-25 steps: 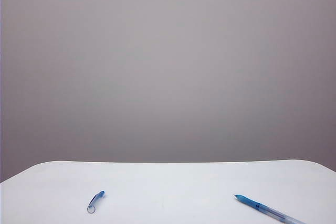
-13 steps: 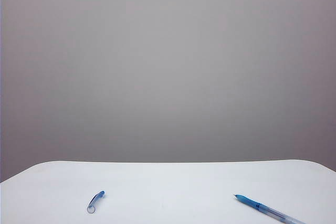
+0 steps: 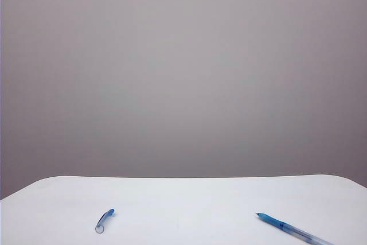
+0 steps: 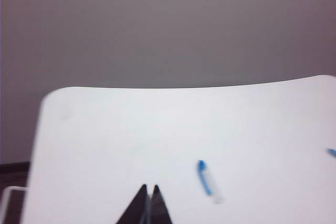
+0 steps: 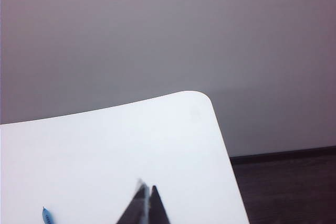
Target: Pick up the pen and remove the cap.
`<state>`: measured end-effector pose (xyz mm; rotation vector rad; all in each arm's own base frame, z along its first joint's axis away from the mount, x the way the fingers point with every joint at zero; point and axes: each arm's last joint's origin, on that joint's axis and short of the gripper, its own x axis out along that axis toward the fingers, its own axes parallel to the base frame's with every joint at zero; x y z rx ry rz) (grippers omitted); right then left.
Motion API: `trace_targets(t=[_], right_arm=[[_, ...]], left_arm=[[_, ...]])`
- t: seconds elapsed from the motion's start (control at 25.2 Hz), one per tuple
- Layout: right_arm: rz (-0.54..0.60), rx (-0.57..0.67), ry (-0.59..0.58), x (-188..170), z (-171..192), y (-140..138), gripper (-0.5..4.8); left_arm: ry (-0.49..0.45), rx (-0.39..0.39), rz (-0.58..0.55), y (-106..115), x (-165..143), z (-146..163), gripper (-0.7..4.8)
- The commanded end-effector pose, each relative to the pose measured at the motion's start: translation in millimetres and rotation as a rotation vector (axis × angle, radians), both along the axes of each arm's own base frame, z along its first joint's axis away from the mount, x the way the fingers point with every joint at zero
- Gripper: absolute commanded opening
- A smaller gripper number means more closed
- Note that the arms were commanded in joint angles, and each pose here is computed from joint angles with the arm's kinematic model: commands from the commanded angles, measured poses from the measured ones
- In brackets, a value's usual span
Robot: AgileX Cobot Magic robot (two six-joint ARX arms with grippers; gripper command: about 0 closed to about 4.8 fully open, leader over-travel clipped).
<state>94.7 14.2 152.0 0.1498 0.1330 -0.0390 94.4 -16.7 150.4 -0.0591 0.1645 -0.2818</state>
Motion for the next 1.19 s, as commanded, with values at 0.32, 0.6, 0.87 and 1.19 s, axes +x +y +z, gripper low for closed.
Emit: trace_targets(t=[0.32, 0.6, 0.87, 1.19], right_arm=[[-0.009, -0.008, 0.017, 0.3, -3.2, -0.3, -0.05], [-0.008, -0.007, 0.017, 0.3, -3.2, -0.2, -0.05], [-0.008, -0.007, 0.016, 0.3, -3.1, -0.2, -0.05], [-0.008, -0.007, 0.016, 0.3, -3.1, -0.1, -0.05]], left_arm=[[0.011, 0.076, 0.125, 3.8, 0.5, -2.7, -0.06], [0.016, 0.053, 0.178, 5.2, 0.7, -2.7, -0.06], [0.017, 0.052, 0.175, 5.1, 0.7, -2.7, -0.05], [0.017, 0.052, 0.175, 5.1, 0.7, -2.7, -0.05]])
